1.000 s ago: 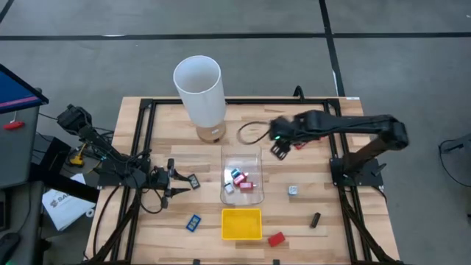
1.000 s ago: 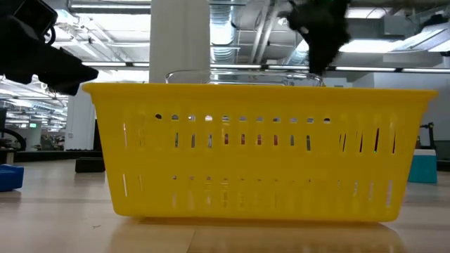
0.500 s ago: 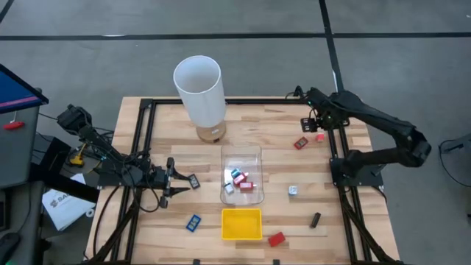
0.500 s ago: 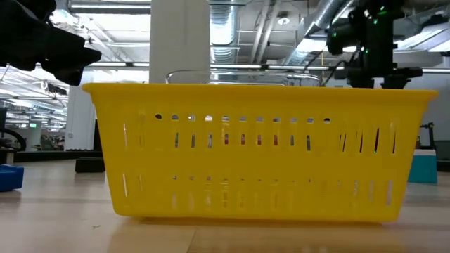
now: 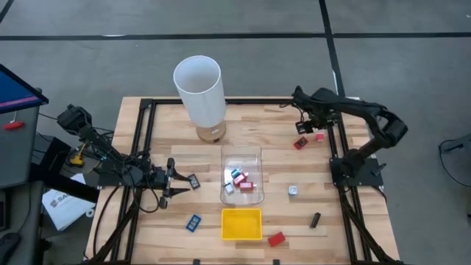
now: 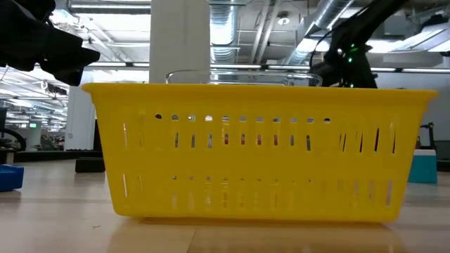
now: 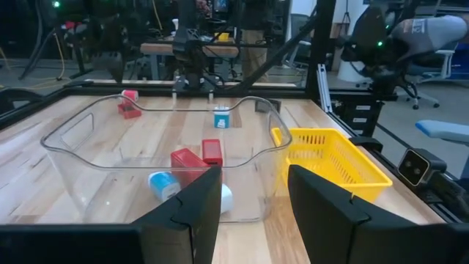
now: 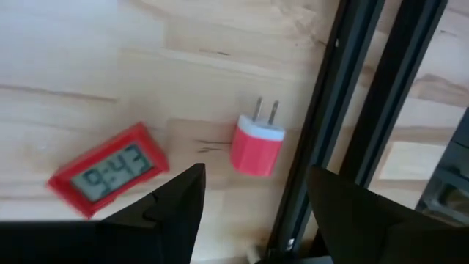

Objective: Pick & Place Office items
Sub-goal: Put the pink charger adapter into the transparent bin

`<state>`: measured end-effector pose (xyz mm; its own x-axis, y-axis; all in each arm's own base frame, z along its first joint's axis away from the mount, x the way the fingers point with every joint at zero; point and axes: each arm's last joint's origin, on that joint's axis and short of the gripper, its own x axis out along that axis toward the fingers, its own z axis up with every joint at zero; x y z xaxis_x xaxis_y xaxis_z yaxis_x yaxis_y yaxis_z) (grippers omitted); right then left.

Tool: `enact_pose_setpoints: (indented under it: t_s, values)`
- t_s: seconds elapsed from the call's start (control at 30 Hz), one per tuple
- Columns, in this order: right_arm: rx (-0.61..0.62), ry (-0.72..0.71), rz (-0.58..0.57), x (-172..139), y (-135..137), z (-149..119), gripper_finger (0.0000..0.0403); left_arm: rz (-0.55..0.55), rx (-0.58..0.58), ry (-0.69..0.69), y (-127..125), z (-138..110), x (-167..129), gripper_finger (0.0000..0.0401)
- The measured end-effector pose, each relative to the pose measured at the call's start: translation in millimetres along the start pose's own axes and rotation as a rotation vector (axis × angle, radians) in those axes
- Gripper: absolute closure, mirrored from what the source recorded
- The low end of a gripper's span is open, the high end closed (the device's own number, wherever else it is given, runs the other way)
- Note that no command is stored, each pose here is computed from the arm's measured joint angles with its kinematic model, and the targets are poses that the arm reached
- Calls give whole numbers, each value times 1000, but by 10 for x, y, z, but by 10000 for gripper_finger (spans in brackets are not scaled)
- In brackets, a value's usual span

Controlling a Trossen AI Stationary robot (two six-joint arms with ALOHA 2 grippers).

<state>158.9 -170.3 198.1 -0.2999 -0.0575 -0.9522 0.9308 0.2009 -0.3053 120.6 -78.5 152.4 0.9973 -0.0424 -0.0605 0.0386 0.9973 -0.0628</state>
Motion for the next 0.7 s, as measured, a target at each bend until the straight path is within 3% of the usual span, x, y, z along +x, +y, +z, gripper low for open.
enact_pose_setpoints:
  t_s: [0.33,0.57,0.7]
  values:
    - [18,88,-46,288,-92,24,172,-16,-13,4,-5,-3,0,247]
    - [89,55,111,540,-183,-84,172,-16,-20,12,-4,-12,0,247]
    - [107,57,142,654,-201,-128,172,-17,-22,8,-4,-8,0,247]
